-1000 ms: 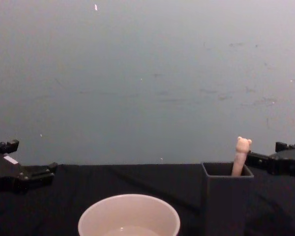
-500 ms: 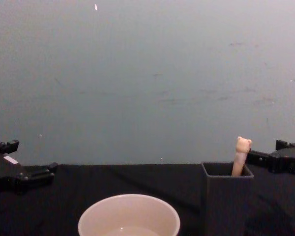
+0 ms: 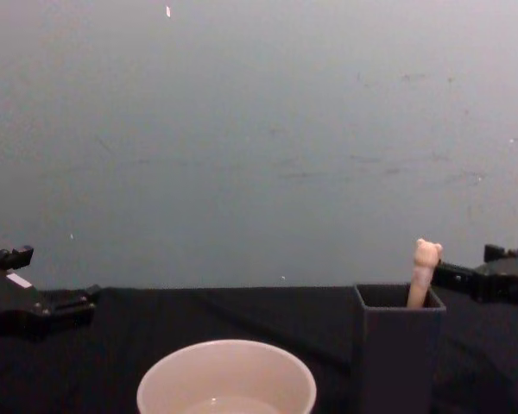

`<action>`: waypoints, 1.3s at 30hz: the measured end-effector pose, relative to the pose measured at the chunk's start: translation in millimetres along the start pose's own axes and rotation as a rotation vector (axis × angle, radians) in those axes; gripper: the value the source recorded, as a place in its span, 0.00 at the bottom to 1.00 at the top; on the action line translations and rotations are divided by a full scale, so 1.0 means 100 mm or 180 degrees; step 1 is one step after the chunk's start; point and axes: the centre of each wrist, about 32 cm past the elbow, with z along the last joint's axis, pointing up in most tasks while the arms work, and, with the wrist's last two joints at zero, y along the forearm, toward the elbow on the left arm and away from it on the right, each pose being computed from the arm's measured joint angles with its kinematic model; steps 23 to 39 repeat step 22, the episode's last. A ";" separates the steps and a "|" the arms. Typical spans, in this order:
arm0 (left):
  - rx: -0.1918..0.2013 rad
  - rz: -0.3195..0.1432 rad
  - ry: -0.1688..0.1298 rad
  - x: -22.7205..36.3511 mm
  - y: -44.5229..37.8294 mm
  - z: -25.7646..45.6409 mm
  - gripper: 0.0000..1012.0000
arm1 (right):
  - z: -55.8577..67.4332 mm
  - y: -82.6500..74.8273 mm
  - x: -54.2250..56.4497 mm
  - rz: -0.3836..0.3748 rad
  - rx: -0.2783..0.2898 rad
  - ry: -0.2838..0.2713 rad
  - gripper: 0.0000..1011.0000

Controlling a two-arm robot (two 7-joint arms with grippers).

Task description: Pick up the stirring spoon with one hand, stir inside the cup, then place it back in its original position.

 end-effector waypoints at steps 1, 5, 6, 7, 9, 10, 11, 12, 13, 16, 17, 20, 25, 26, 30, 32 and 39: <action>0.0000 0.0000 0.0000 0.000 0.000 0.000 0.99 | 0.00 0.00 0.00 0.0000 0.0000 0.0000 0.99; 0.0000 0.0000 0.0000 0.000 0.000 0.000 0.99 | 0.00 0.00 0.00 0.0000 0.0000 0.0000 0.99; 0.0000 0.0000 0.0000 0.000 0.000 0.000 0.99 | 0.00 0.00 0.00 0.0000 0.0000 0.0000 0.99; 0.0000 0.0000 0.0000 0.000 0.000 0.000 0.99 | 0.00 0.00 0.00 0.0000 0.0000 0.0000 0.99; 0.0000 0.0000 0.0000 0.000 0.000 0.000 0.99 | 0.00 0.00 0.00 0.0000 0.0000 0.0000 0.99; 0.0000 0.0000 0.0000 0.000 0.000 0.000 0.99 | 0.00 0.00 0.00 0.0000 0.0000 0.0000 0.99; 0.0000 0.0000 0.0000 0.000 0.000 0.000 0.99 | 0.00 0.00 0.00 0.0000 0.0000 0.0000 0.99; 0.0000 0.0000 0.0000 0.000 0.000 0.000 0.99 | 0.00 0.00 0.00 0.0000 0.0000 0.0000 0.99; 0.0000 0.0000 0.0000 0.000 0.000 0.000 0.99 | 0.00 0.00 0.00 0.0000 0.0000 0.0000 0.99; 0.0000 0.0000 0.0000 0.000 0.000 0.000 0.99 | 0.00 0.00 0.00 0.0000 0.0000 0.0000 0.99; 0.0000 0.0000 0.0000 0.000 0.000 0.000 0.99 | 0.00 0.00 0.00 0.0000 0.0000 0.0000 0.99; 0.0000 0.0000 0.0000 0.000 0.000 0.000 0.99 | 0.00 0.00 0.00 0.0000 0.0000 0.0000 0.99; 0.0000 0.0000 0.0000 0.000 0.000 0.000 0.99 | 0.00 0.00 0.00 0.0000 0.0000 0.0000 0.99; 0.0000 0.0000 0.0000 0.000 0.000 0.000 0.99 | 0.00 0.00 0.00 0.0000 0.0000 0.0000 0.99; 0.0000 0.0000 0.0000 0.000 0.000 0.000 0.99 | 0.00 0.00 0.00 0.0000 0.0000 0.0000 0.99; 0.0000 0.0000 0.0000 0.000 0.000 0.000 0.99 | 0.00 0.00 0.00 0.0000 0.0000 0.0000 0.99; 0.0000 0.0000 0.0000 0.000 0.000 0.000 0.99 | 0.00 0.00 0.00 0.0000 0.0000 0.0000 0.99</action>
